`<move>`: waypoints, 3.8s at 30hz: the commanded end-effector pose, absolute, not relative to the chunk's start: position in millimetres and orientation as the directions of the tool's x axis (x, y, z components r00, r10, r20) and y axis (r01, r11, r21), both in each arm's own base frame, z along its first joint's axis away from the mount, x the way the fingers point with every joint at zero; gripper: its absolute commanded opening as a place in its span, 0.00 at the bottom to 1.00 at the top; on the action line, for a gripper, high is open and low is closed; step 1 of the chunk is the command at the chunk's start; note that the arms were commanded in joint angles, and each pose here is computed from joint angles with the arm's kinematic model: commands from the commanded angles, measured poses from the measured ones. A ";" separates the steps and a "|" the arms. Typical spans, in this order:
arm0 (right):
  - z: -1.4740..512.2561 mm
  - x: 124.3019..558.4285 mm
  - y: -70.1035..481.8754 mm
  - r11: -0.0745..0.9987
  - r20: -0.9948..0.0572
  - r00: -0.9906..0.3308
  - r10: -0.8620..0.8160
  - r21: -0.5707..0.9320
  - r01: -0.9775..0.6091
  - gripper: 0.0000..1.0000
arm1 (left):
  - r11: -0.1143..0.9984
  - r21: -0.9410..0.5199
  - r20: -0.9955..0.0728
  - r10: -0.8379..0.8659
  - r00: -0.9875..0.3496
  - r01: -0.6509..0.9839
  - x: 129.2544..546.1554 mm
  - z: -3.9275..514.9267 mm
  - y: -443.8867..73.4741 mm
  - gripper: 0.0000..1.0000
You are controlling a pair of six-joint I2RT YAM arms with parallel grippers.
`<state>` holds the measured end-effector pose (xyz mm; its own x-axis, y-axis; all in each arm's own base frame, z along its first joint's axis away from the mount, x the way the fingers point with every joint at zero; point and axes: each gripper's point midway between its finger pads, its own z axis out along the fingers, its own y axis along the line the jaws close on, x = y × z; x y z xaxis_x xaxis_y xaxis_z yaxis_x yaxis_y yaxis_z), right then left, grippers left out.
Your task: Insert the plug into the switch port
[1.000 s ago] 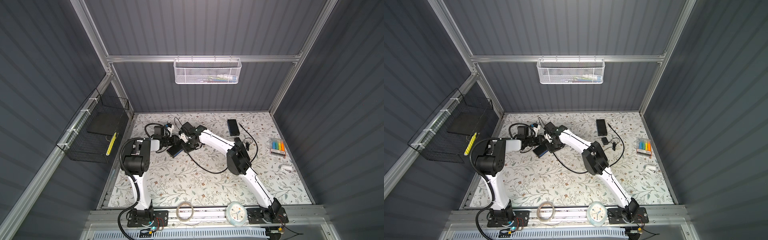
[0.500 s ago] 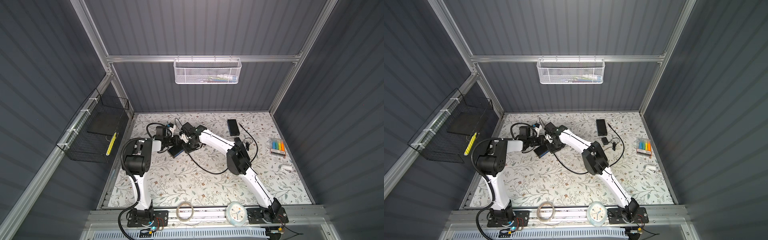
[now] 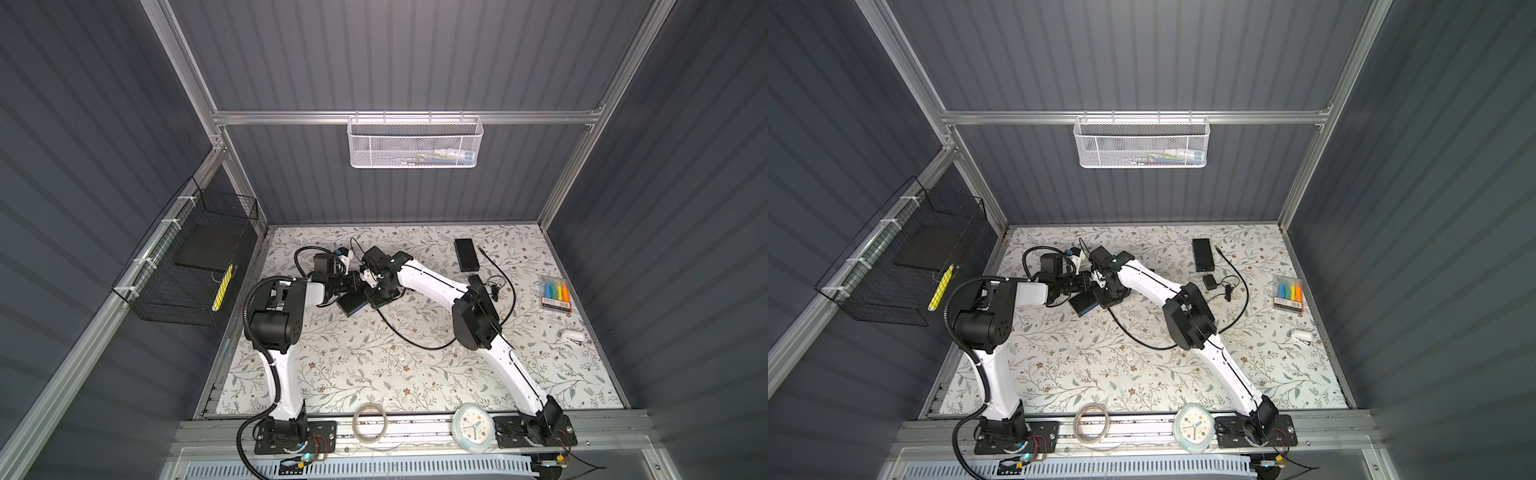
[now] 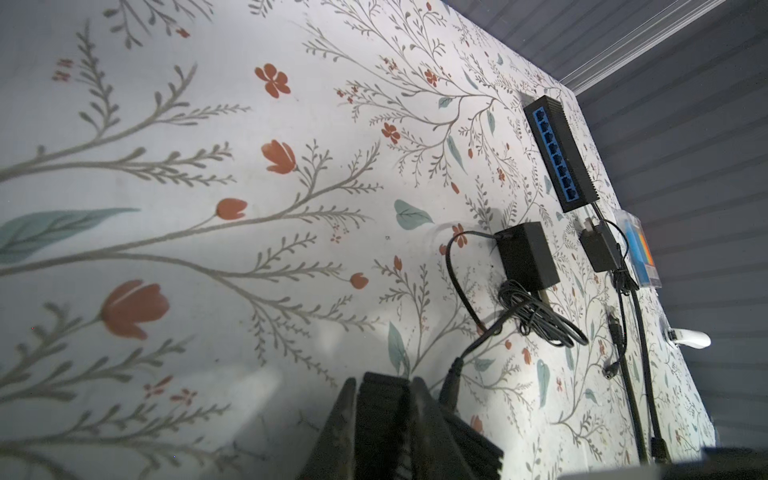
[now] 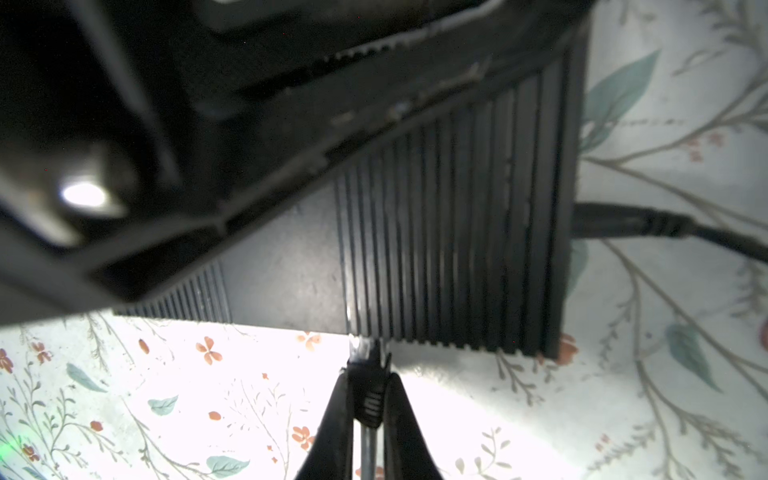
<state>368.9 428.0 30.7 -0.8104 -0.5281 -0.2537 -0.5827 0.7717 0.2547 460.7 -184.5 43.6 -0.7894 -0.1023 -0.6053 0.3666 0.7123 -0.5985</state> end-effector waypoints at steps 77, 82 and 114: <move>67.8 331.9 387.9 0.615 -0.472 -0.605 -0.642 0.155 -0.773 0.34 | 0.800 -0.572 -0.458 -0.126 -0.880 0.183 425.4 59.7 -147.9 0.34; 57.0 333.1 396.5 0.603 -0.461 -0.590 -0.662 0.139 -0.786 0.34 | 0.796 -0.576 -0.443 -0.113 -0.889 0.186 420.5 50.1 -149.0 0.34; 18.6 344.2 402.6 0.591 -0.388 -0.570 -0.725 0.077 -0.803 0.15 | 0.766 -0.606 -0.409 -0.067 -0.910 0.216 418.8 27.9 -159.2 0.33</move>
